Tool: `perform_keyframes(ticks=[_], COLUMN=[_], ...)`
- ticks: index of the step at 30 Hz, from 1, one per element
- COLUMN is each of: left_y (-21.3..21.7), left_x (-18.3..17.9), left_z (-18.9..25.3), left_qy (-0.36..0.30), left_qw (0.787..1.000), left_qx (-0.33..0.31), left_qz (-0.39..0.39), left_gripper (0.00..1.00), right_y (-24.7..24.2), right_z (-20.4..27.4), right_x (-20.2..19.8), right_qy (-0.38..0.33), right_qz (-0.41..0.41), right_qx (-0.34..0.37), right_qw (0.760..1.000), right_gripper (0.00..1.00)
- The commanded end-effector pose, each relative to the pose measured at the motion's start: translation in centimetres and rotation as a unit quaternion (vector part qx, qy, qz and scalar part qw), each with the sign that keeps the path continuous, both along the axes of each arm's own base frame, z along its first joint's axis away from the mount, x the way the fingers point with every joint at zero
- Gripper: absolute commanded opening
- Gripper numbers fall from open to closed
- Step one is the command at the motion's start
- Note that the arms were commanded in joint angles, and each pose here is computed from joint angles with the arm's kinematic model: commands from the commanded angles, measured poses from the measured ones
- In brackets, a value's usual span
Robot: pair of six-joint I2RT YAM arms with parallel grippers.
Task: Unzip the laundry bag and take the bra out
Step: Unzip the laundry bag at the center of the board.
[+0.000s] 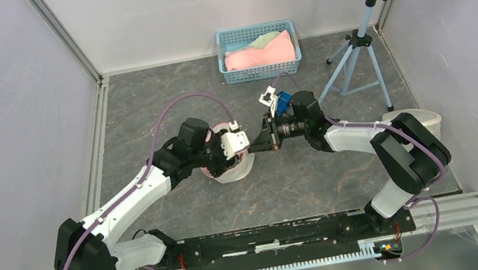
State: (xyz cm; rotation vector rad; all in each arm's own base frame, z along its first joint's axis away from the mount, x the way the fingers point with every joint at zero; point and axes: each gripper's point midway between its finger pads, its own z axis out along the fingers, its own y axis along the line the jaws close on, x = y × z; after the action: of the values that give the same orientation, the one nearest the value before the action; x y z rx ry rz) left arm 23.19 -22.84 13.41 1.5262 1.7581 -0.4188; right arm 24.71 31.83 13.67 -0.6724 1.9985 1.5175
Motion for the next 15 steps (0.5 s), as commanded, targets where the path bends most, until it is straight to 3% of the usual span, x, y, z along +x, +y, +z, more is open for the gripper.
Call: perform_keyframes(ticks=[1,3,9,15], left_y=[-1.3,-1.1,-0.1,0.5], left_x=[0.8,1.1,0.5,-0.7], left_z=[0.5,-0.1,-0.8,-1.2], left_qy=[0.006,0.006,0.005,0.010], left_qw=[1.000,1.000,1.000,1.000], left_qx=[-0.021,-0.011,0.005,0.006], left_qz=[0.009,0.015,0.015,0.007], left_gripper=[0.57,0.49,0.05,0.02], right_y=[0.8,0.8,0.0,-0.3], right_z=[2.1,2.1,0.4,-0.4], right_x=[0.2,0.2,1.5,3.9], right_qy=[-0.029,-0.030,-0.047,-0.063], right_qz=[0.003,0.006,-0.004,-0.019], right_qx=[0.029,0.028,-0.011,-0.034], right_qw=[0.999,0.999,0.999,0.997], right_gripper=[0.00,0.00,0.00,0.00])
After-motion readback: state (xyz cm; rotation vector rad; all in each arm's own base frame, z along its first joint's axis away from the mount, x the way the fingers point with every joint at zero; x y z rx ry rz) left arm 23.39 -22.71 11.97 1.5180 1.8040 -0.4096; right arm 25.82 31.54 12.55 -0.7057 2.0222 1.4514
